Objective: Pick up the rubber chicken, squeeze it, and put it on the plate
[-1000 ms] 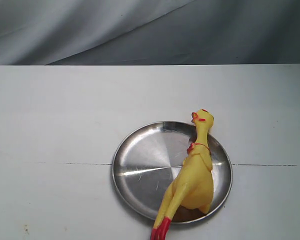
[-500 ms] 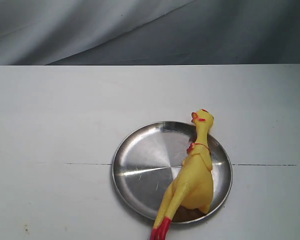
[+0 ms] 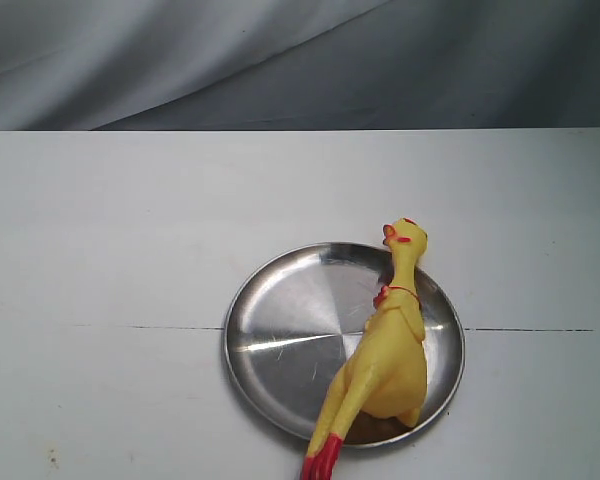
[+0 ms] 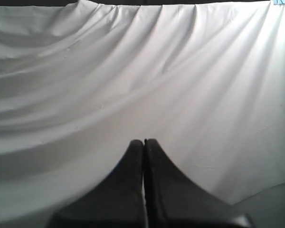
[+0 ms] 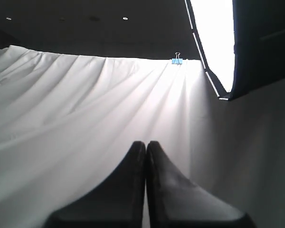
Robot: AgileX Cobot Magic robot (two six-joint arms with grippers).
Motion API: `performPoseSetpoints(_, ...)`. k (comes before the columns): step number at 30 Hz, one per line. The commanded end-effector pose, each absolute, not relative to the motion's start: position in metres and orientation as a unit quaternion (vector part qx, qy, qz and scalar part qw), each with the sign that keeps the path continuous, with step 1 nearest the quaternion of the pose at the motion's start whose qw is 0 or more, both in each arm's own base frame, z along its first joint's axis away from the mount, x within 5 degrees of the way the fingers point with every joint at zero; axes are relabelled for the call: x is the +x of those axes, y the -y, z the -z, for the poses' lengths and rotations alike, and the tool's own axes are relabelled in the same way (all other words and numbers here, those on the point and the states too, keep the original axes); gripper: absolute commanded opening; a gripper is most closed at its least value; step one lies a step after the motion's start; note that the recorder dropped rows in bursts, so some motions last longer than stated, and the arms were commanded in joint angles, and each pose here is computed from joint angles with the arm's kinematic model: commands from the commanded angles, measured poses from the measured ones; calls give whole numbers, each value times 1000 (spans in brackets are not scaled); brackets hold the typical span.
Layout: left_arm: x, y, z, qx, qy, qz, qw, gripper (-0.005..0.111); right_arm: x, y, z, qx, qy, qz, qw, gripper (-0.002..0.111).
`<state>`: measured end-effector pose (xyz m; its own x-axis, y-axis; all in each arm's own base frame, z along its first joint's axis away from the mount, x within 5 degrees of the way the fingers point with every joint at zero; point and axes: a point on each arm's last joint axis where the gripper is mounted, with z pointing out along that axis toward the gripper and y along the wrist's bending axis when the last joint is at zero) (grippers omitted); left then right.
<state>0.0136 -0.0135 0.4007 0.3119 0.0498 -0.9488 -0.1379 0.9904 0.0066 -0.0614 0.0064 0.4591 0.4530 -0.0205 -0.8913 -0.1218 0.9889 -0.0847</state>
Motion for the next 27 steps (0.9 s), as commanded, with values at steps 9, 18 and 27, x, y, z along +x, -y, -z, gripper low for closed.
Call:
performPoseSetpoints(9, 12, 14, -344, -51, -646, -51, 760, 0, -75, -8, -412, -89, -587, -32, 804, 0)
performPoseSetpoints(18, 20, 13, -309, -71, -678, -19, 731, 0, -74, -10, -399, -96, -642, -44, 760, 0)
performPoseSetpoints(27, 23, 11, -304, -75, -681, -19, 728, 0, -74, -15, -396, -101, -651, -76, 749, 0)
